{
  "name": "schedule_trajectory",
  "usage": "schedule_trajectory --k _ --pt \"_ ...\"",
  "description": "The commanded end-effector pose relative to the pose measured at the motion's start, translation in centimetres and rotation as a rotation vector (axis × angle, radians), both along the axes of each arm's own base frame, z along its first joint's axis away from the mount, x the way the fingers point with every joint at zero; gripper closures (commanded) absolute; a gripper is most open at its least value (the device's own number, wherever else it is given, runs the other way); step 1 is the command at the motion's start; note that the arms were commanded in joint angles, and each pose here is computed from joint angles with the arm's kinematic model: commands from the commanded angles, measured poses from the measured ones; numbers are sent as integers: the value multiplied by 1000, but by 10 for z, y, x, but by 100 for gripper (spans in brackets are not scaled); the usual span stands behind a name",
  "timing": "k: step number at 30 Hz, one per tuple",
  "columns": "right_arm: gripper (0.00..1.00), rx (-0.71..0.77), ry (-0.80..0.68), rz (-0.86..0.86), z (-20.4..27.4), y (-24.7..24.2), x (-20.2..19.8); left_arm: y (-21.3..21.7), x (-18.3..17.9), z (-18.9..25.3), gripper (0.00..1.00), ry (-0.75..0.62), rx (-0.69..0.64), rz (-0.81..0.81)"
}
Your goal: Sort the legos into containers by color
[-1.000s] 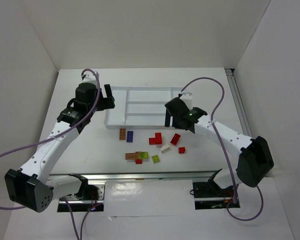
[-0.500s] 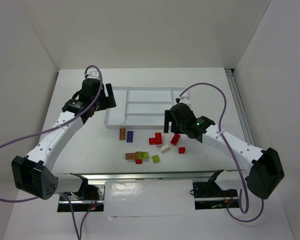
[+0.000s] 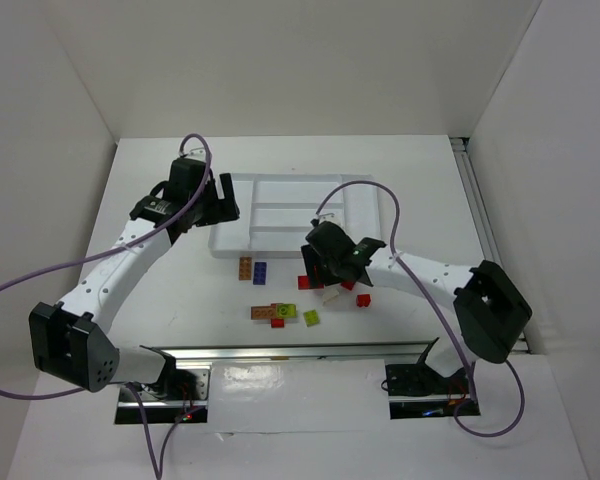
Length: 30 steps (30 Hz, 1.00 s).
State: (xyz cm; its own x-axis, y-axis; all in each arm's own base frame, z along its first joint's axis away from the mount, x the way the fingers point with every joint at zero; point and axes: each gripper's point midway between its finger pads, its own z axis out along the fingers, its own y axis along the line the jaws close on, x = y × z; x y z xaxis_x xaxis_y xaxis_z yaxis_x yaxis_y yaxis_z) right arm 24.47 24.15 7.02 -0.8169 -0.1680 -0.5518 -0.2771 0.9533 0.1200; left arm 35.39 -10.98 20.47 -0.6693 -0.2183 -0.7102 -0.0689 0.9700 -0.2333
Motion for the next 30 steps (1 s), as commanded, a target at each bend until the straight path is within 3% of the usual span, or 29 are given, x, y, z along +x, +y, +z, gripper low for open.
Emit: schedule_trajectory --k 1,6,15,20,23,28,30 --pt "32 83 -77 15 20 25 20 -4 2 8 6 -9 -37 0" --pt "46 43 -77 -23 9 26 27 -7 1 8 6 -6 -43 -21" --pt "50 23 -71 -19 6 28 27 -5 0 11 6 -18 -32 -19" --pt "37 -9 -72 -24 1 29 29 -5 0 11 6 -18 -32 -19" --pt "37 -18 -84 -33 3 32 31 -5 0 11 6 -18 -32 -19" --pt "44 -33 -75 -35 -2 31 27 -4 -1 9 6 -10 -23 -25" --pt "52 -48 -78 -42 -2 28 28 -4 -1 9 6 -10 -23 -25"
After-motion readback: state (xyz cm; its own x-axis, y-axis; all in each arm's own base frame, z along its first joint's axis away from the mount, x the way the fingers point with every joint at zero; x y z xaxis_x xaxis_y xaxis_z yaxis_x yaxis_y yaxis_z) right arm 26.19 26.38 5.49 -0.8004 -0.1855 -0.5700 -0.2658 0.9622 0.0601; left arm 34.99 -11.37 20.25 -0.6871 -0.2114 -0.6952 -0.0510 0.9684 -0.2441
